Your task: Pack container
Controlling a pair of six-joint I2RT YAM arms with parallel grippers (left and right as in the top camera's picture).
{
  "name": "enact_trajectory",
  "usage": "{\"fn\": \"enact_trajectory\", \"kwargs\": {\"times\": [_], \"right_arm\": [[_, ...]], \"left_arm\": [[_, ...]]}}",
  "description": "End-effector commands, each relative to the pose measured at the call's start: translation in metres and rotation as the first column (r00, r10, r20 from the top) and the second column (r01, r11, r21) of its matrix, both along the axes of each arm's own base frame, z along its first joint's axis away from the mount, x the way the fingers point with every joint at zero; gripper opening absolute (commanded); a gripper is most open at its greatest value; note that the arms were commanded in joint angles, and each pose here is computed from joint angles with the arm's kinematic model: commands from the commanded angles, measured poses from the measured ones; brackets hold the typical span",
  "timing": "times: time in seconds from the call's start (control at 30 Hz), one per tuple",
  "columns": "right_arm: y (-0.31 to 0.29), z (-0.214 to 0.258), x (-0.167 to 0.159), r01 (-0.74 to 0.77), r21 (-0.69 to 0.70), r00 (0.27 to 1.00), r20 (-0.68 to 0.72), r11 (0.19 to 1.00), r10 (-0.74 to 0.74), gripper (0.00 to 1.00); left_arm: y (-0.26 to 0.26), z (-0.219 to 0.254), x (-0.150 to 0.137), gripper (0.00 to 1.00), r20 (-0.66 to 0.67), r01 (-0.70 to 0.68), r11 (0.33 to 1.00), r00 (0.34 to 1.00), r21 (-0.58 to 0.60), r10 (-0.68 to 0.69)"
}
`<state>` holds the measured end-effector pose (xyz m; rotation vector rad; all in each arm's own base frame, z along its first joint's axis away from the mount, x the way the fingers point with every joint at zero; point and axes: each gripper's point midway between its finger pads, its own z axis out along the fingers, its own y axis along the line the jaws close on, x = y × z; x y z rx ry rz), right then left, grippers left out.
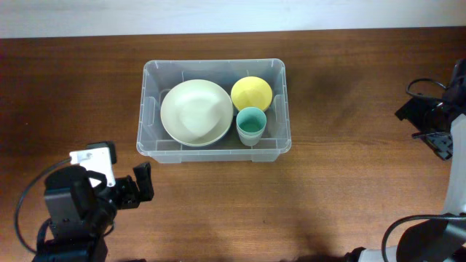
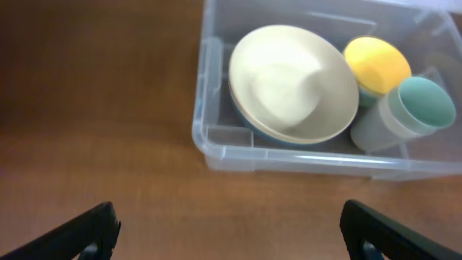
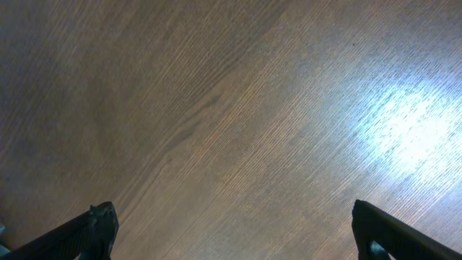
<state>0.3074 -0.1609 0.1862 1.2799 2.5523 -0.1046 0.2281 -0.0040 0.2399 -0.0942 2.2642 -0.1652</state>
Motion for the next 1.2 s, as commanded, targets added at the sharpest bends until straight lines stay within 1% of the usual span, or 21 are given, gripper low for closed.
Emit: {"fn": "enact_trajectory", "kwargs": {"times": [0.0, 0.07, 0.2, 0.3, 0.47, 0.57, 0.67, 0.9, 1.0, 1.17], "right_arm": [[-0.001, -0.003, -0.001, 0.006, 0.002, 1.0, -0.006, 1.0, -0.006, 0.99], [-0.001, -0.002, -0.001, 0.006, 0.002, 1.0, -0.005, 1.0, -0.006, 0.99], [-0.001, -0.002, -0.001, 0.006, 0.002, 1.0, -0.005, 1.0, -0.006, 0.99], [-0.001, -0.002, -0.001, 0.006, 0.002, 1.0, -0.005, 1.0, -0.006, 0.99], [-0.001, -0.002, -0.001, 0.006, 0.002, 1.0, -0.005, 1.0, -0.006, 0.99], [-0.001, -0.003, -0.001, 0.006, 0.002, 1.0, -0.006, 1.0, -0.006, 0.99], [-0.001, -0.002, -0.001, 0.006, 0.002, 1.0, -0.005, 1.0, -0.006, 0.99], [-0.001, -0.002, -0.001, 0.006, 0.002, 1.0, -0.005, 1.0, -0.006, 0.99], [-0.001, -0.002, -0.001, 0.006, 0.002, 1.0, -0.005, 1.0, -0.006, 0.99], [-0.001, -0.003, -0.001, 0.006, 0.002, 1.0, -0.006, 1.0, -0.006, 0.99]], "left_arm": [[-0.017, -0.009, 0.009, 1.0, 0.049, 0.208, 0.973, 0.976, 0.1, -0.214], [-0.023, -0.015, 0.018, 1.0, 0.097, 0.246, 0.96, 0.961, 0.131, -0.26], [-0.03, -0.026, 0.032, 1.0, 0.229, 0.262, 0.946, 0.925, 0.192, -0.303], [-0.04, -0.032, 0.038, 1.0, 0.357, 0.268, 0.934, 0.87, 0.237, -0.34], [-0.055, -0.034, 0.035, 1.0, 0.544, 0.259, 0.919, 0.745, 0.297, -0.386], [-0.06, -0.035, 0.028, 1.0, 0.62, 0.245, 0.915, 0.677, 0.32, -0.398], [-0.06, -0.036, 0.025, 1.0, 0.656, 0.228, 0.916, 0.643, 0.33, -0.396], [-0.051, -0.028, 0.017, 1.0, 0.701, 0.162, 0.928, 0.614, 0.337, -0.362], [-0.044, -0.031, 0.015, 1.0, 0.698, 0.125, 0.935, 0.634, 0.331, -0.332], [-0.035, -0.049, 0.013, 1.0, 0.651, 0.101, 0.941, 0.698, 0.324, -0.299]]}}
